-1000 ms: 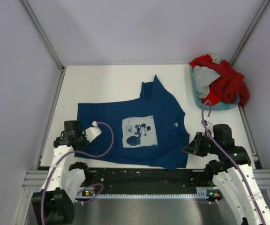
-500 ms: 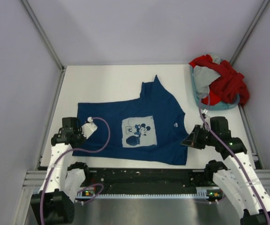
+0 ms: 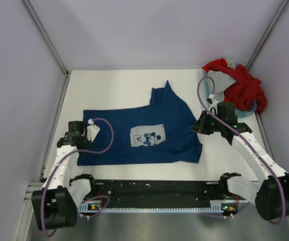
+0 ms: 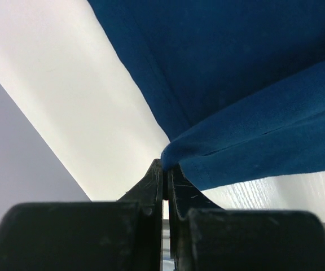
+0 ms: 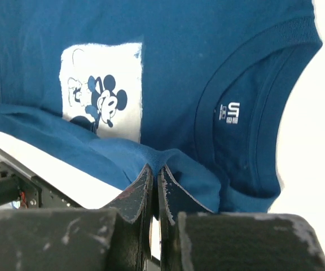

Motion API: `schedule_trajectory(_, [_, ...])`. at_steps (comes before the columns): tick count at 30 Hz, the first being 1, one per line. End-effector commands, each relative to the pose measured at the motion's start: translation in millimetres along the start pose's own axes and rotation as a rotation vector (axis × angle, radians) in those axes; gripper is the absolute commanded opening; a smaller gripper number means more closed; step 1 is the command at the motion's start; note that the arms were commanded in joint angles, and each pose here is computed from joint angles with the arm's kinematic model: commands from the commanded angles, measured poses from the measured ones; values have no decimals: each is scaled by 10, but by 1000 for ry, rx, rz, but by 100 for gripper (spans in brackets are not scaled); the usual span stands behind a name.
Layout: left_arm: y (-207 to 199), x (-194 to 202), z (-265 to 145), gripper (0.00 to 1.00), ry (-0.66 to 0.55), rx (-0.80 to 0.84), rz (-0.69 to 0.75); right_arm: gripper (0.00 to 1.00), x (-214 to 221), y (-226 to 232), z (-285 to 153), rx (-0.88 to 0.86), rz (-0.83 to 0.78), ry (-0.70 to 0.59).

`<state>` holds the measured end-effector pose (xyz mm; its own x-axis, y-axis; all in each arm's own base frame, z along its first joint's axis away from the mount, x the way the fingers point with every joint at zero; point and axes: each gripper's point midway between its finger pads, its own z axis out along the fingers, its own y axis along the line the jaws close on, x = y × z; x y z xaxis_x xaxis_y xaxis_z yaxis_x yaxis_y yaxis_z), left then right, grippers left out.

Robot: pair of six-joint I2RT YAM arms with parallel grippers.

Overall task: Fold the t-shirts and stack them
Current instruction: Fold the flattened tshirt in 1/3 of the way

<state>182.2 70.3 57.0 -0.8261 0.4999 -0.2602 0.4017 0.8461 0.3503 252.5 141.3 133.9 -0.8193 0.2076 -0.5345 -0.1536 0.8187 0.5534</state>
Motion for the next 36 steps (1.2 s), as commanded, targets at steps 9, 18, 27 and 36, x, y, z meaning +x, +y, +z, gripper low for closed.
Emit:
schedule_trajectory(9, [45,-126,228,0,-34,-38,-110,0,-438,76,239,-30,-128,-59])
schedule_trajectory(18, [158,-180,299,33,-32,-84,-116,0,-505,71,333,-31,-122,-53])
schedule_trajectory(27, [450,-1428,-554,63,-370,-102,-11,0,-538,24,596,-40,-57,5])
schedule_trajectory(36, [-2214,-2284,-1164,52,-602,508,773,0,-476,-152,955,-11,17,114])
